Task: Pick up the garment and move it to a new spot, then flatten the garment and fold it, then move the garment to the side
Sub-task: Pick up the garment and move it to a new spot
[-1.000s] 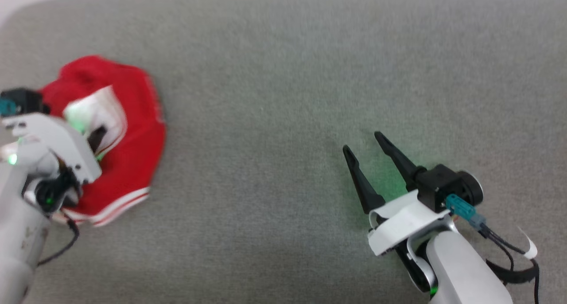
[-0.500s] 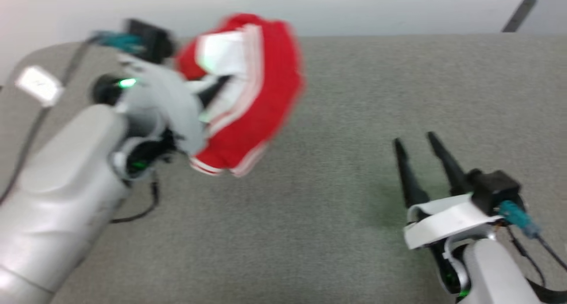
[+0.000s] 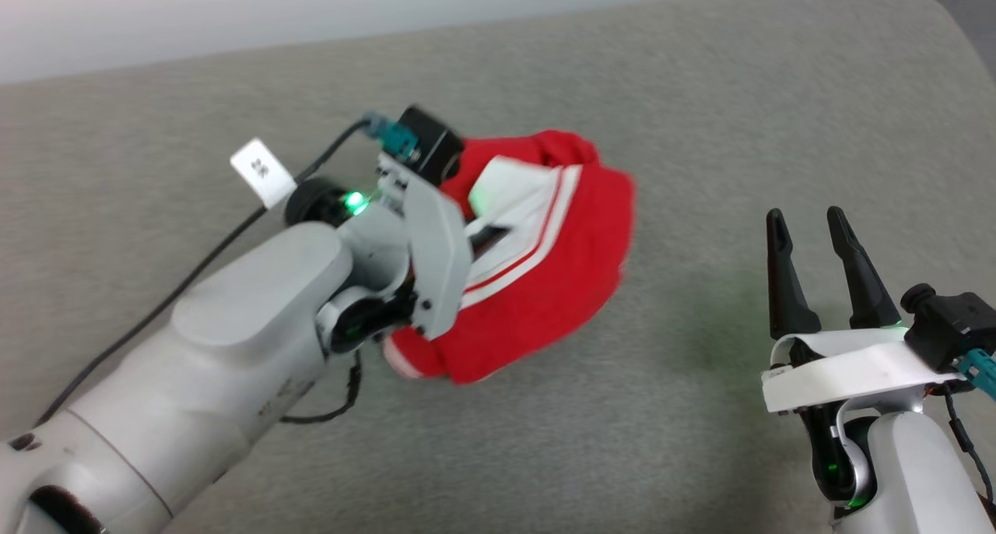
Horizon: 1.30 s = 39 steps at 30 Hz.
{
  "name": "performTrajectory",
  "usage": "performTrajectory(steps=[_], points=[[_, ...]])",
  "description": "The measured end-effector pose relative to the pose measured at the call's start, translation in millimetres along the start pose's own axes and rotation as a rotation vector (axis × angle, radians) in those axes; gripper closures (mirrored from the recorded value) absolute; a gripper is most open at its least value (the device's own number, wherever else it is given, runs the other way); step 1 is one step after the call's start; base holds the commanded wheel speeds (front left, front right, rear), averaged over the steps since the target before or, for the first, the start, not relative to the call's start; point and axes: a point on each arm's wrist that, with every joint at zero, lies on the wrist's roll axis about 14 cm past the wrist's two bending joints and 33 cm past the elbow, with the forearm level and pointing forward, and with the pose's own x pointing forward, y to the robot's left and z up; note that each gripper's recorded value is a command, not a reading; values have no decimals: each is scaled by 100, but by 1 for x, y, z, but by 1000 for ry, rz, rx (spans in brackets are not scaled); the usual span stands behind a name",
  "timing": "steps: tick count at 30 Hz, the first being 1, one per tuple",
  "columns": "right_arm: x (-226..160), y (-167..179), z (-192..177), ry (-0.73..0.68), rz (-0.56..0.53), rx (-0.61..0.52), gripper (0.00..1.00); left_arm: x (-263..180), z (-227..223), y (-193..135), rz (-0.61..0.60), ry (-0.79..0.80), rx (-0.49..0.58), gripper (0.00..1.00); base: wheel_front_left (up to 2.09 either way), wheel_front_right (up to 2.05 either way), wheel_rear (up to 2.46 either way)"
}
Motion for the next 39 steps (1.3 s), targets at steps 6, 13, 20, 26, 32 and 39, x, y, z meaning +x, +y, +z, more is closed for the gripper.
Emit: performTrajectory(steps=[6, 13, 20, 26, 32, 39], points=[[-9, -25, -6, 22, -74, 9, 0, 33, -55, 14, 0, 166, -45, 100, 0, 0, 0], [-12, -39, -17, 55, -114, 6, 0, 60, -78, 26, -18, 228, -81, 100, 0, 0, 0], [-13, -41, -27, 87, -118, -14, 0, 71, -76, 24, -38, 195, -82, 0, 0, 0, 0], [-10, -29, -32, 105, -75, -51, 0, 62, -57, 11, -51, 84, -110, 0, 0, 0, 0], [-6, -6, -38, 117, -4, -72, 0, 25, -19, 22, 13, -109, -162, 0, 0, 0, 0], [-7, 26, -36, 113, 98, -70, 0, -48, -24, 33, 147, -281, -264, 0, 0, 0, 0]])
